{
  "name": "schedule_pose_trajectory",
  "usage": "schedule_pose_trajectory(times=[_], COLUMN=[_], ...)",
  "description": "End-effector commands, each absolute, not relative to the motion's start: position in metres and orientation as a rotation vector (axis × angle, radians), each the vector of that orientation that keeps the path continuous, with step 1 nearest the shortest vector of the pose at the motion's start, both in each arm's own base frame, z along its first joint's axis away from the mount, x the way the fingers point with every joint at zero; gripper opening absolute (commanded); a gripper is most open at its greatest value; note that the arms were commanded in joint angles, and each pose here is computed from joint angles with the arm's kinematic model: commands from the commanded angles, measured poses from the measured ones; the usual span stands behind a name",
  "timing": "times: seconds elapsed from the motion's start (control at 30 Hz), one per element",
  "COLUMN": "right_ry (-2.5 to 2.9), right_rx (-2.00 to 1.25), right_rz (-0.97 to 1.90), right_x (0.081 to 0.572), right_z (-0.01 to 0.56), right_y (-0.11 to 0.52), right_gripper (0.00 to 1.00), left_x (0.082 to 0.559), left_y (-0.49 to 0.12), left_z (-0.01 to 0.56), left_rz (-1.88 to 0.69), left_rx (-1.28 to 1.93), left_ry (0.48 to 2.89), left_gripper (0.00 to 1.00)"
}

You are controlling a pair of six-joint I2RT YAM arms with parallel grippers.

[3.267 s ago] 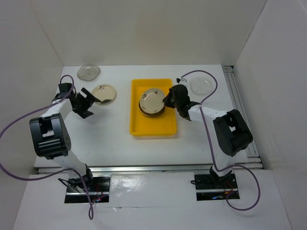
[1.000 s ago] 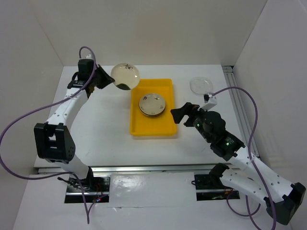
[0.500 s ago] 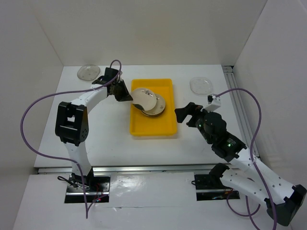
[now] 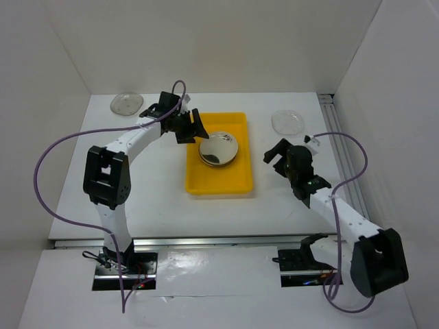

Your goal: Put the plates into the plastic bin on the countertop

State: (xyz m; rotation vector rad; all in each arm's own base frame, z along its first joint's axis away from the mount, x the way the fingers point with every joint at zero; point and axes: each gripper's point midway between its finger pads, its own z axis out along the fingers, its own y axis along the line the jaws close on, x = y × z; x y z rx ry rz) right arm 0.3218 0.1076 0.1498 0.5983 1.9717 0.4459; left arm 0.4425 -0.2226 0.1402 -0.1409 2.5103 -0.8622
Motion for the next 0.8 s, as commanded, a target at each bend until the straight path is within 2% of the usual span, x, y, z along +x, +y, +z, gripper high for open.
schedule_pose_trajectory(times=[0.0,0.07,0.17,0.27,0.4,0.5,0.77], right_ry=[1.835,1.796,1.789,1.761,1.821,1.772,1.835], right_rx=[0.763,0.811,0.880,0.845,0.885,0.878,1.045], right_rz=[0.579,0.584,0.577,0.589,0.526,0.521,0.361], right_x=[0.362,0.381,0.407,0.438,0.476,0.502,0.546], right_z=[0.158,0.157,0.131,0.140,0.103,0.107,0.053], right_y=[0.082,0.065,0.032,0.028,0.022,0.018,-0.008], right_gripper=[1.00,1.00,0.98,0.96,0.94,0.92,0.88], left_x=[0.443,0.444,0.440,0.440,0.443,0.446,0.455], left_y=[-0.220,-0.213,-0.191,-0.175,-0.169,-0.161,-0.144], left_z=[0.175,0.196,0.221,0.228,0.237,0.238,0.229], left_rz=[-0.871,-0.821,-0.677,-0.564,-0.553,-0.553,-0.686], left_rx=[-0.082,-0.084,-0.117,-0.141,-0.154,-0.174,-0.246], left_ry=[2.442,2.404,2.387,2.376,2.351,2.348,2.365], left_gripper=[0.77,0.80,1.00,1.00,1.00,1.00,1.00])
